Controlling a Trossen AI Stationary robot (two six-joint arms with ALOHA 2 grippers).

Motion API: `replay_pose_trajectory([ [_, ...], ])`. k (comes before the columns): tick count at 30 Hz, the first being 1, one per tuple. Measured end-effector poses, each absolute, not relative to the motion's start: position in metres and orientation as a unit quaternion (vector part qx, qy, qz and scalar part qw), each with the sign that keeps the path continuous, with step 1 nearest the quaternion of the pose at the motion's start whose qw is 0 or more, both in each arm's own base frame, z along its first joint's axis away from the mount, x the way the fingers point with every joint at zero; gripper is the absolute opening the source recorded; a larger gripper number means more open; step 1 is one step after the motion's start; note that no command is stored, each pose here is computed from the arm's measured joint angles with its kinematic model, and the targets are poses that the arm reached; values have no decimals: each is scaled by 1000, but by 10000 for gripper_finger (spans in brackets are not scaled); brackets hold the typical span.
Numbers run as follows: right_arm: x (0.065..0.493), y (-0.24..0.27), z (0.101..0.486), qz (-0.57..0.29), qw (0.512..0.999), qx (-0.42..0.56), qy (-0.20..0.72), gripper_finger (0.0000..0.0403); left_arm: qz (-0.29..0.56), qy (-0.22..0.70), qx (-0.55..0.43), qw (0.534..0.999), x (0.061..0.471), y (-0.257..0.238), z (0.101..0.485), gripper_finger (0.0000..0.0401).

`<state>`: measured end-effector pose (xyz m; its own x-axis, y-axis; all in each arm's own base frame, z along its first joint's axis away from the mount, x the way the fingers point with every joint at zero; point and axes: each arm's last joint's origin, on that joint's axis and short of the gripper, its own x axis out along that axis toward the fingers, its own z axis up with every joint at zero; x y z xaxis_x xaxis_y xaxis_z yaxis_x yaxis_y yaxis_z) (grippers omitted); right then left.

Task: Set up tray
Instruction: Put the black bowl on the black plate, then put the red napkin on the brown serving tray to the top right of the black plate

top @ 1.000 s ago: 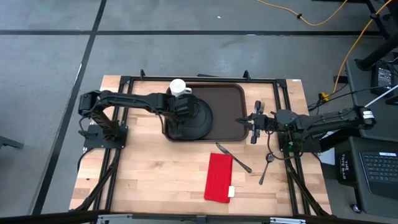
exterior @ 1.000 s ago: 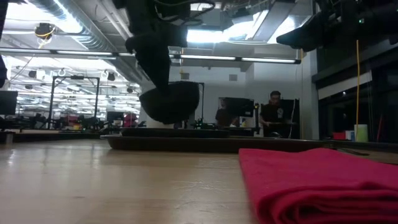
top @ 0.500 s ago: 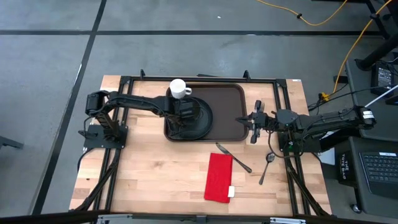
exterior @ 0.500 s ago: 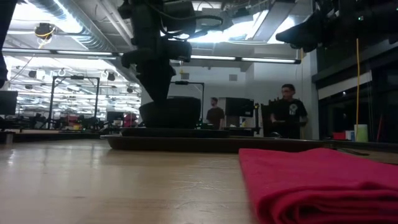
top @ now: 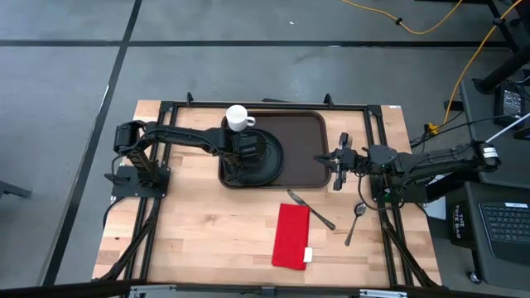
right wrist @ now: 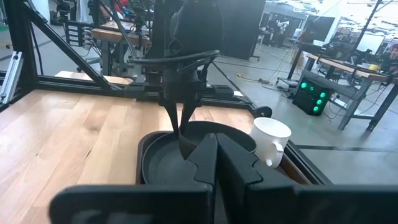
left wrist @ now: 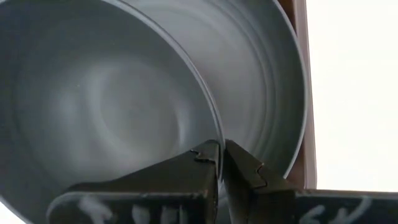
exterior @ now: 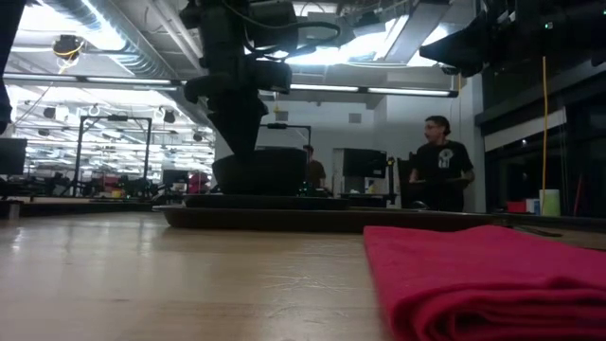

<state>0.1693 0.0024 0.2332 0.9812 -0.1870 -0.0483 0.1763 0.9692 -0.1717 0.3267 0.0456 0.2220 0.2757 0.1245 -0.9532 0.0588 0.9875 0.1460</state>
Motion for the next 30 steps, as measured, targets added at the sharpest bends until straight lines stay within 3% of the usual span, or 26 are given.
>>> replay_pose_trajectory([
  [12,169,2,233,-92,992,-84,32,13,21,601,76,795,327,46,222,9],
  [23,169,2,234,-92,992,-84,30,13,27,590,87,803,329,46,223,92],
  [30,169,2,234,-92,992,-84,30,13,41,595,90,797,329,47,228,109],
])
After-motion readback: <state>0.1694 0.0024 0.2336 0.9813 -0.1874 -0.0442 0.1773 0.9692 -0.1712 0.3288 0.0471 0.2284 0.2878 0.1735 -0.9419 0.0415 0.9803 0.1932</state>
